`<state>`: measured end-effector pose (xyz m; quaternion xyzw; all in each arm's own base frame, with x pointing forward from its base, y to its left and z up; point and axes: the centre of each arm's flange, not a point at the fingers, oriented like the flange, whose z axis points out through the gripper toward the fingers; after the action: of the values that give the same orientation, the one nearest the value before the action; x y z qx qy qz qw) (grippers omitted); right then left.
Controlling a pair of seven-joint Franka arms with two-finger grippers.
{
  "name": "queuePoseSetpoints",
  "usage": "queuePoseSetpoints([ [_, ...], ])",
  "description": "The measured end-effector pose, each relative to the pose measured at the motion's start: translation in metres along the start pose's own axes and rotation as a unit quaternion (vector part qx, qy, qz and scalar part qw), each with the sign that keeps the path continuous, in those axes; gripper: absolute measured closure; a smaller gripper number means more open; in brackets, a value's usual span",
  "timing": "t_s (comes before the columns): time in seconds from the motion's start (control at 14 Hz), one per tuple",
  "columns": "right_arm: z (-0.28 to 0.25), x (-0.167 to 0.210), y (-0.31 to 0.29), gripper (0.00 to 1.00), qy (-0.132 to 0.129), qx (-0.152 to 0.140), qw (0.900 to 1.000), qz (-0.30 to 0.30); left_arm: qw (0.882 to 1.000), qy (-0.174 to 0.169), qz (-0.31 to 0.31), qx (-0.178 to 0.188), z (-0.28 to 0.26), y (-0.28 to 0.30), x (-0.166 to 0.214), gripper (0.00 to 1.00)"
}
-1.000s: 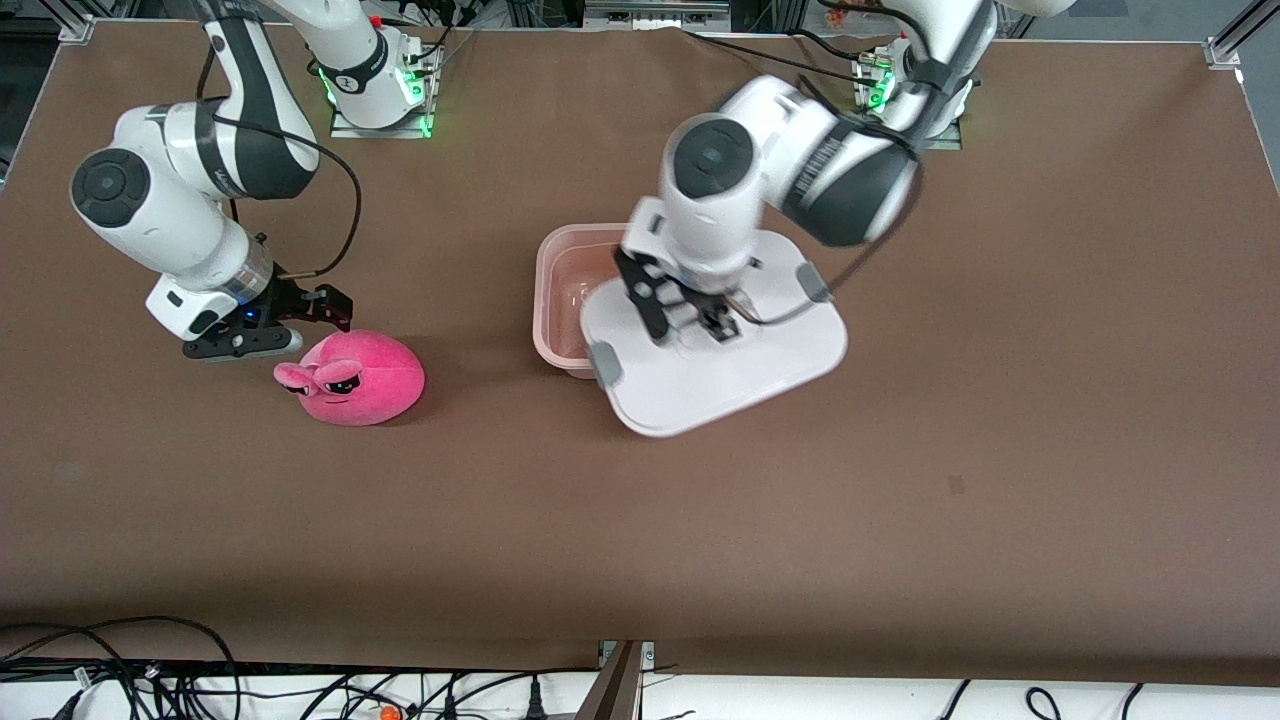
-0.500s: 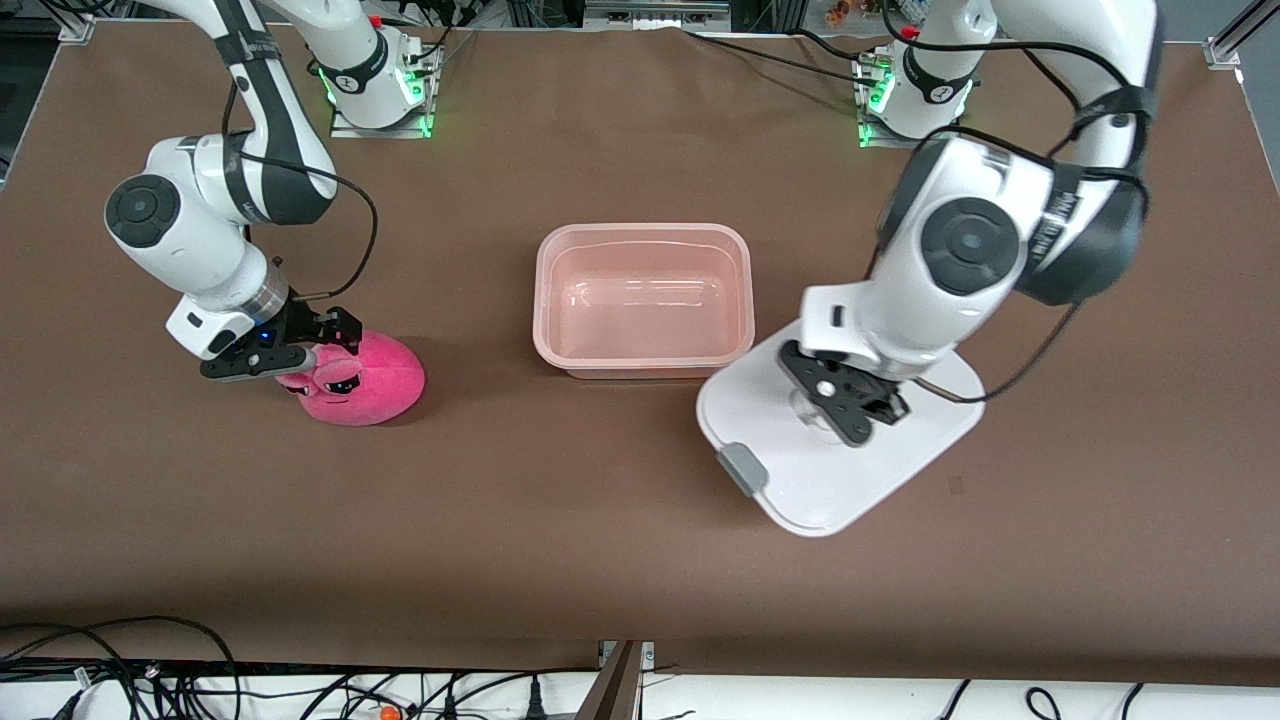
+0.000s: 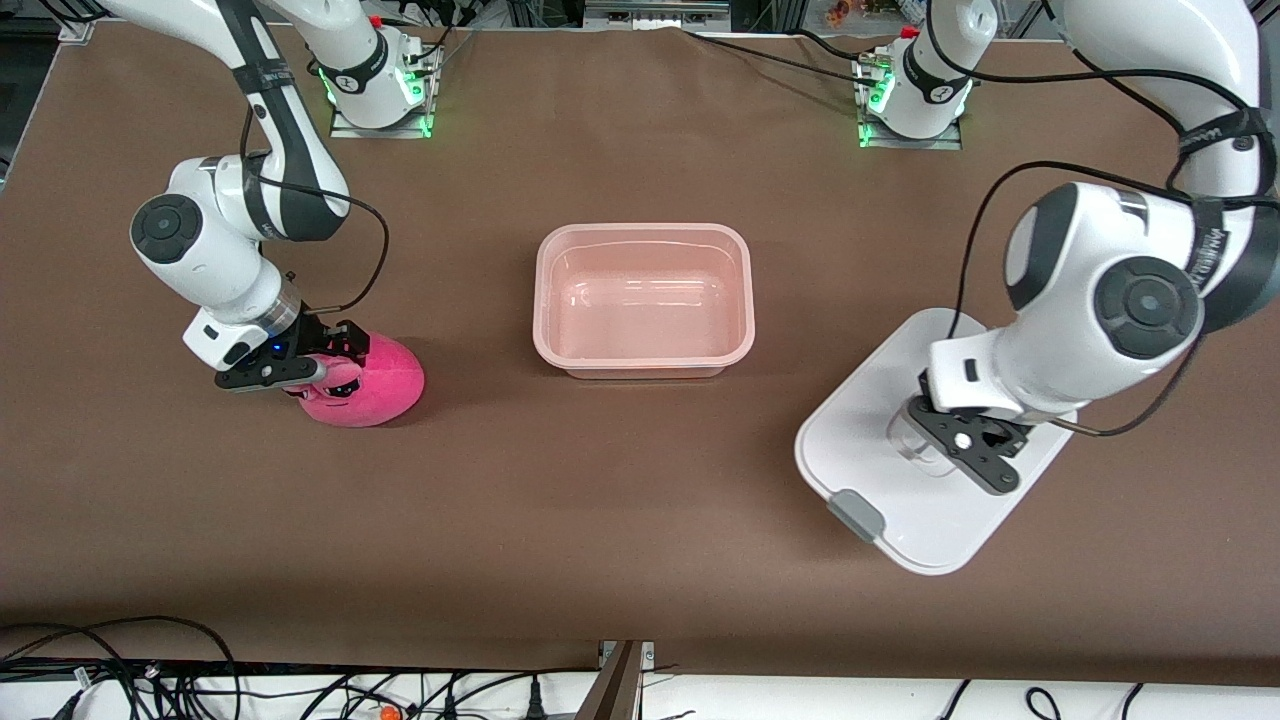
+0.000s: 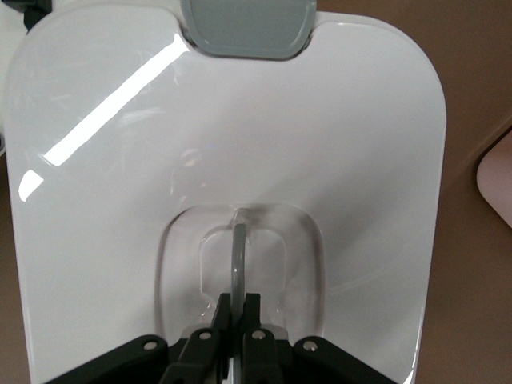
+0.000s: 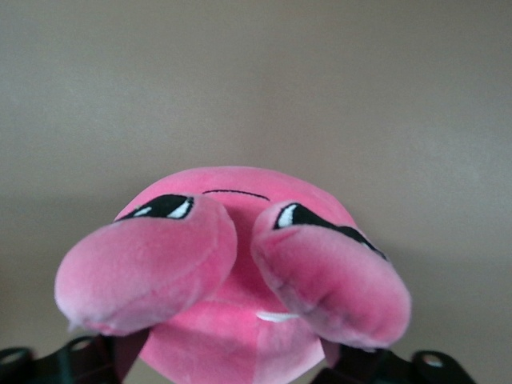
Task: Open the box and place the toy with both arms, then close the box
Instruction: 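Lift the lid aside with the left gripper while the right gripper reaches the toy, then grasp the pink plush toy with the right gripper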
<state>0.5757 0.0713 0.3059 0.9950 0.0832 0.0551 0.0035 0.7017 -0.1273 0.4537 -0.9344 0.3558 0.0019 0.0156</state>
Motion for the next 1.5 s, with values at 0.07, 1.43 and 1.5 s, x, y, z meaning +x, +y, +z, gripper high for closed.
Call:
queuePoseSetpoints([
  [0.07,0.000,0.000,0.000,0.27,0.001,0.000,1.000,-0.006,1.000,0.000,-0.013,0.000,0.000,-0.016,-0.010,0.93],
  [1.43,-0.164,0.046,-0.139,0.93,-0.083,0.036,0.969,-0.231,0.998,0.024,-0.029,-0.047,-0.042,-0.064,-0.065,0.93],
  [1.5,-0.178,0.043,-0.168,0.93,-0.082,0.038,0.963,-0.255,0.998,0.021,-0.028,-0.049,-0.042,-0.063,-0.066,0.93],
])
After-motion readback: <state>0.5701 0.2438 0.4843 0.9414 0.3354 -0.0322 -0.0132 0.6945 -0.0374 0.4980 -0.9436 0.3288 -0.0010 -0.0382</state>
